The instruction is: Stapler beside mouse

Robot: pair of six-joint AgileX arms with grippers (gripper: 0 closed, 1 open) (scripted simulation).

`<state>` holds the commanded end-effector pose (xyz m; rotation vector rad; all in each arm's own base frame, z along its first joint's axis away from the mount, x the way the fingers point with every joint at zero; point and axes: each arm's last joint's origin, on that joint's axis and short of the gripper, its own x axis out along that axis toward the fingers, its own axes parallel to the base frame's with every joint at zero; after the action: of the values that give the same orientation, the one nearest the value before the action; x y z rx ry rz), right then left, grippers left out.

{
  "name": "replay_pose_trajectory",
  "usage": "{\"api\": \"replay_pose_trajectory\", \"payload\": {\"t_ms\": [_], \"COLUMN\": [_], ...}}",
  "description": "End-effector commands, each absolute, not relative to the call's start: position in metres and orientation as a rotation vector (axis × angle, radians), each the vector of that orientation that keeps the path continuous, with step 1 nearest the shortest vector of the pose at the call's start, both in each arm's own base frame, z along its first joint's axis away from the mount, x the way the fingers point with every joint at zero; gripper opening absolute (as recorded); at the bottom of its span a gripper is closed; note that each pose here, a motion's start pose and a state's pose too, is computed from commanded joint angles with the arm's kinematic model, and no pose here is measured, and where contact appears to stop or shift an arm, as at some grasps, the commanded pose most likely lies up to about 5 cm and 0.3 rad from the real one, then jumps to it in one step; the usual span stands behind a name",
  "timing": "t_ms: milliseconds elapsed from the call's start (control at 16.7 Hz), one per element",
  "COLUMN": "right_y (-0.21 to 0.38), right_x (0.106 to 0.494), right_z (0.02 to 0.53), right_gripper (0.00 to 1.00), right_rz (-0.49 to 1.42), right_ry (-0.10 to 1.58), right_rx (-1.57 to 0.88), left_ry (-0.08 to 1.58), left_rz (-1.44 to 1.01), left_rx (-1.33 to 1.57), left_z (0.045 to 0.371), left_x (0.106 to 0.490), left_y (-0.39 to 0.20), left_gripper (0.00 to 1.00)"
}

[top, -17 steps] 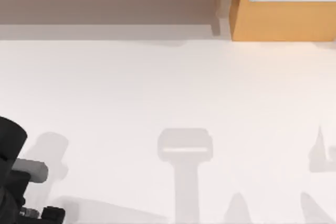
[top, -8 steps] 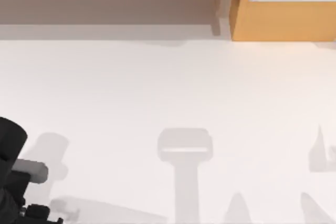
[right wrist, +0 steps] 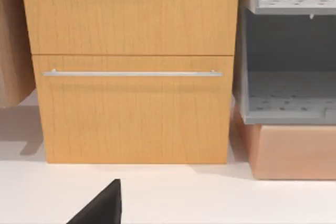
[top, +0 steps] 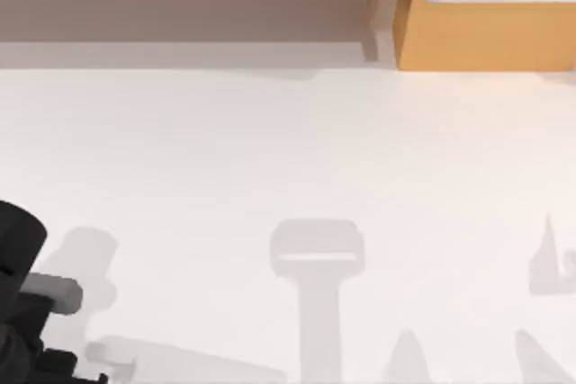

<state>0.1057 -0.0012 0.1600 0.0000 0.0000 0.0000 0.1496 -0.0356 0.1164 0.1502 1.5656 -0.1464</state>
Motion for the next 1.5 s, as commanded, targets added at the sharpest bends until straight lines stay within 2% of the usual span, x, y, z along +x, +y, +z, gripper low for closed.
{"api": "replay_pose_trajectory", "payload": {"t_ms": [360, 780, 1080, 1260, 1500], "right_y": [-0.001, -0.001, -0.001, -0.001, -0.001], "right_x": [0.106, 0.106, 0.106, 0.106, 0.106], "right_z": [0.16, 0.16, 0.16, 0.16, 0.16], "right_gripper": [1.0, 1.0, 1.0, 1.0, 1.0], "right_rz": [0.0, 0.0, 0.0, 0.0, 0.0], "right_ry": [0.0, 0.0, 0.0, 0.0, 0.0], "right_rx": [0.0, 0.0, 0.0, 0.0, 0.0], "left_ry": [1.562, 1.565, 1.563, 1.55, 1.555], "left_rz": [-0.148, -0.148, -0.147, -0.137, -0.106], "left_rx": [0.151, 0.151, 0.152, 0.144, 0.126], "left_z": [0.118, 0.146, 0.147, 0.158, 0.172], "left_x": [0.15, 0.15, 0.152, 0.171, 0.214], "left_y": [-0.036, -0.036, -0.036, -0.036, -0.032], "left_gripper": [0.0, 0.0, 0.0, 0.0, 0.0]}}
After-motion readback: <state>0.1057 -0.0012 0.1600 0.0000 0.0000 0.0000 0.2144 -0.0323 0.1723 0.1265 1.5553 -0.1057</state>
